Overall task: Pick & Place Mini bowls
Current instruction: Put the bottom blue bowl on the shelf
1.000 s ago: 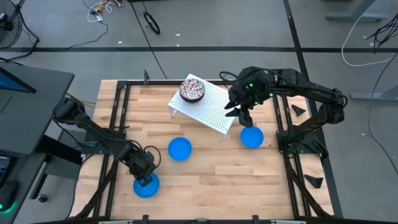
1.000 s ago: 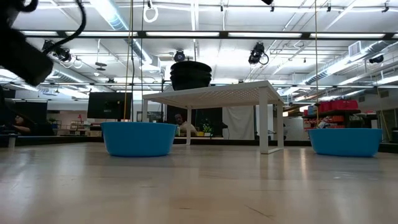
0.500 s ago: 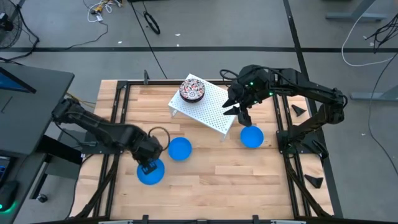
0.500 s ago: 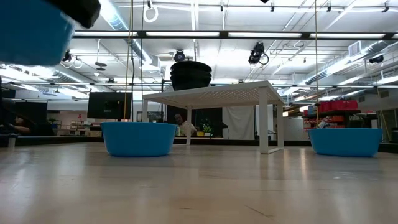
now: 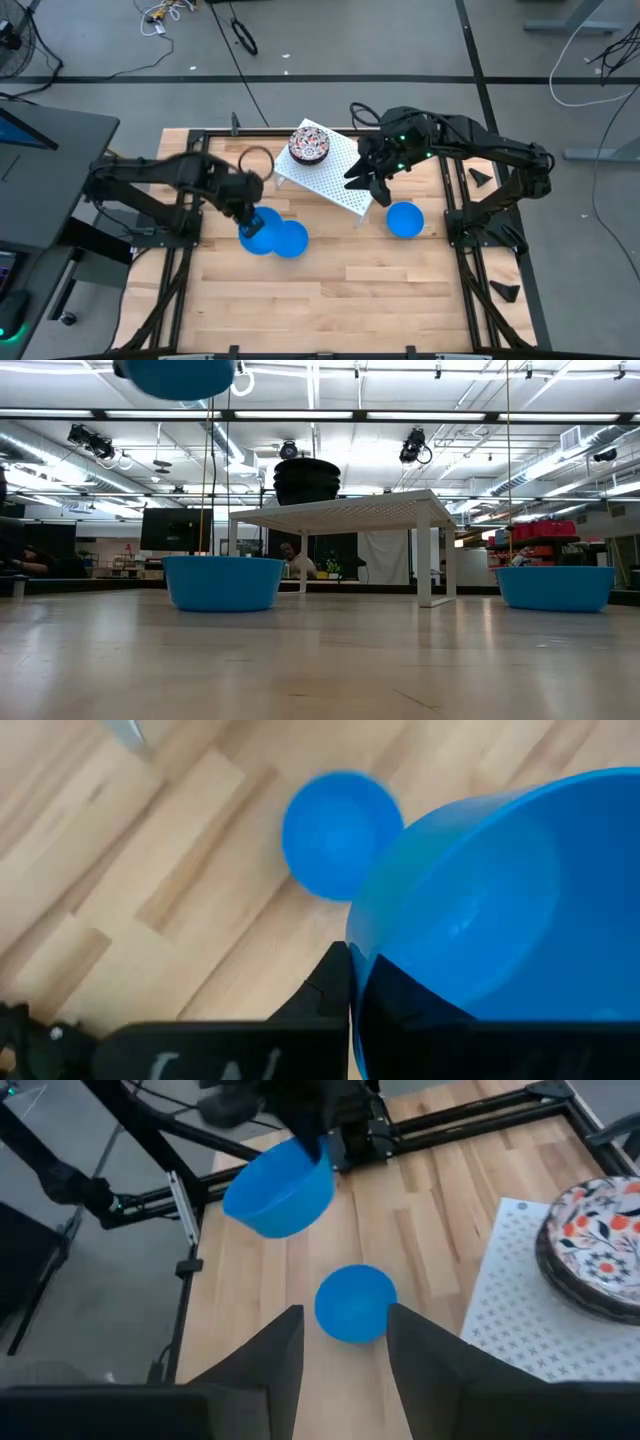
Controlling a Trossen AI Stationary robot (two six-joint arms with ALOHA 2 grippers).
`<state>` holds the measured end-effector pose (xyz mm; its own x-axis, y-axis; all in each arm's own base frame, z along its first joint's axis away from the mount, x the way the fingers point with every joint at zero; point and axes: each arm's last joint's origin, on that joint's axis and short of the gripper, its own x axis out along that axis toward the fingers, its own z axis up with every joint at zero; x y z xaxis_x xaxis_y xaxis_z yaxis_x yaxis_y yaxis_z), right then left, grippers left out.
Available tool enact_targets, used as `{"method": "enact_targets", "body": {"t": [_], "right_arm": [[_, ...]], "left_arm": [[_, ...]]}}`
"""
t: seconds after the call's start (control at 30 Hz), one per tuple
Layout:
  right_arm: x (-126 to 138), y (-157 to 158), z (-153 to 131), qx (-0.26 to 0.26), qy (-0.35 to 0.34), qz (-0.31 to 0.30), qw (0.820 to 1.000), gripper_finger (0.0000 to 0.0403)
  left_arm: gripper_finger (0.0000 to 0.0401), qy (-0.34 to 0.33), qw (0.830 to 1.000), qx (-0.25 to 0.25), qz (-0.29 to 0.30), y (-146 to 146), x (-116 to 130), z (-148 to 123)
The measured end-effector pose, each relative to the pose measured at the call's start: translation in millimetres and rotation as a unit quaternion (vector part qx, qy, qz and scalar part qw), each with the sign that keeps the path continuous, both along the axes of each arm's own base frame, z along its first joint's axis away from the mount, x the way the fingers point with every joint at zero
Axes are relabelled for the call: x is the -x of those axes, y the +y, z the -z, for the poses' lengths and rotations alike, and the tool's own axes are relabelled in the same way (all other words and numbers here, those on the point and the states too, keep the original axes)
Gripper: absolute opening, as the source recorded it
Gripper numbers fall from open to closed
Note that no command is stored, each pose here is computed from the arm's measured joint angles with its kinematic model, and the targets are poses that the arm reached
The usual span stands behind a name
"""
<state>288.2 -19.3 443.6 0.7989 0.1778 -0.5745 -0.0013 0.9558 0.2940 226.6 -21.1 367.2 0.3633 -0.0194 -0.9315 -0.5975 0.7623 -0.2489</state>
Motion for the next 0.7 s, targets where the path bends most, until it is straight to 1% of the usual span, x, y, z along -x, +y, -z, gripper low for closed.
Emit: {"method": "enact_targets", "body": {"t": [0.1, 0.17, 0.27, 0.37, 0.43, 0.6, 0.7], "right_arm": [[-2, 6, 1, 0.014, -0.002, -0.019, 1.000, 0.0146], [-6, 11, 1, 0.032, -0.015, -0.041, 0.999, 0.0146], [-12, 21, 1, 0.063, -0.038, -0.078, 0.994, 0.0146], [-18, 30, 2, 0.088, -0.055, -0.109, 0.989, 0.0146], [-24, 35, 4, 0.099, -0.066, -0.124, 0.985, 0.0146], [-35, 42, 15, 0.106, -0.049, -0.142, 0.983, 0.0146], [-42, 46, 20, 0.134, -0.047, -0.146, 0.979, 0.0146]], "left_arm": [[0.0004, -0.018, 1.000, 0.001, -0.022, 12, -1, -11], [0.0004, -0.029, 0.999, 0.011, -0.026, 19, -1, -17], [0.0004, -0.024, 0.999, 0.032, -0.035, 28, -3, -22], [0.0004, -0.015, 0.998, 0.049, -0.025, 34, -9, -25], [0.0004, 0.003, 0.998, 0.057, -0.015, 37, -16, -25], [0.0004, 0.035, 0.998, 0.060, 0.003, 45, -39, -28], [0.0004, 0.036, 0.997, 0.066, 0.013, 53, -54, -29]]}}
